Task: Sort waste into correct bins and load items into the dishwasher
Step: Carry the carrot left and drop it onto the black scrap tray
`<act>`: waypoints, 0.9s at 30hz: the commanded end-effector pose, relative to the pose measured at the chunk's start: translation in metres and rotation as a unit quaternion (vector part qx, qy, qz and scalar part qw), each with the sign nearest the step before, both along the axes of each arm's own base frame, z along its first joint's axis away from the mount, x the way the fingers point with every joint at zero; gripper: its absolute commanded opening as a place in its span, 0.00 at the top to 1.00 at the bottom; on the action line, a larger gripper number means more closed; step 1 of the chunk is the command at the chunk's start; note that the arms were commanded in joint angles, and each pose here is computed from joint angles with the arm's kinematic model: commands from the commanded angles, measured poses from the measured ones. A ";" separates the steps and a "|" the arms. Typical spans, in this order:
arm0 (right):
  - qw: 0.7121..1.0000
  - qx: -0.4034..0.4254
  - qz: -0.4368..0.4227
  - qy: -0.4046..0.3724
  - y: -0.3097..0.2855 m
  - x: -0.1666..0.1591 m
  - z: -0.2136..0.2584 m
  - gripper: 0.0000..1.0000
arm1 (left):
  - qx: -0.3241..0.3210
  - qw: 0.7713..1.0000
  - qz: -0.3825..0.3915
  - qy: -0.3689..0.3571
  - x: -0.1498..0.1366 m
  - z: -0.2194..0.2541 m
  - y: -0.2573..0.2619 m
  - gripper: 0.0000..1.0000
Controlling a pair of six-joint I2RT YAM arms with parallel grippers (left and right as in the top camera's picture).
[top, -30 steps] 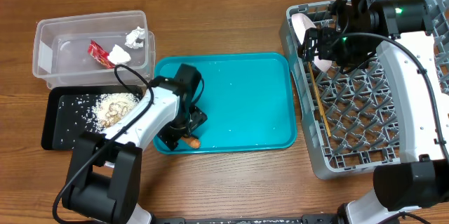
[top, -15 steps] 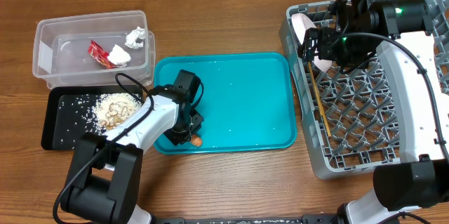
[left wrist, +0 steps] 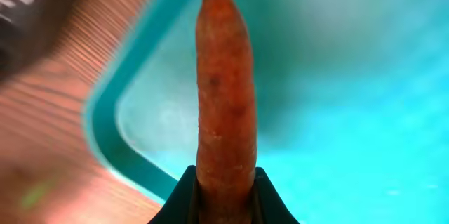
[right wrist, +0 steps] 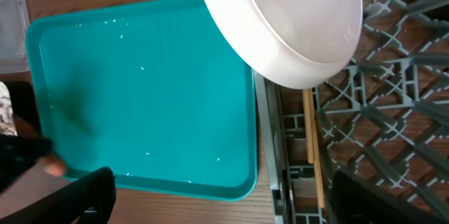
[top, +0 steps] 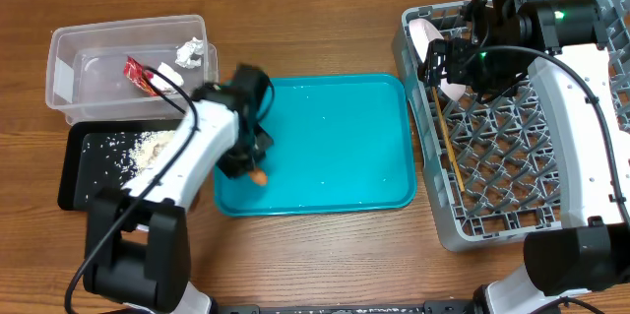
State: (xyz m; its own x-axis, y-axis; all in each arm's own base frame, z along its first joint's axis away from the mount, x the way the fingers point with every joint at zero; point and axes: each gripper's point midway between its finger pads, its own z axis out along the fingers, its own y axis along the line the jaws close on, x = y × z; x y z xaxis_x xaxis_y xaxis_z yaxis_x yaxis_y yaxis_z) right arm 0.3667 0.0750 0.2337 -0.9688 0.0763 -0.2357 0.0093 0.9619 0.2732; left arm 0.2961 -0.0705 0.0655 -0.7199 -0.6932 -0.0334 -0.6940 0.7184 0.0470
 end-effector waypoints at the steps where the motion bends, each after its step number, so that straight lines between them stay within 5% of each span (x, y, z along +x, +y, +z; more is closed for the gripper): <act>1: 1.000 0.002 0.000 -0.013 0.000 0.002 0.008 0.00 | 0.031 0.999 0.025 -0.027 0.022 0.025 0.033 0.96; 17: 1.000 -0.003 -0.002 -0.014 -0.002 0.003 0.008 0.00 | 0.060 0.968 0.244 -0.008 -0.007 0.032 0.208 0.96; 27: 1.000 -0.003 -0.004 -0.011 -0.002 0.002 0.007 0.00 | 0.071 0.957 0.279 -0.029 -0.020 -0.012 0.239 0.96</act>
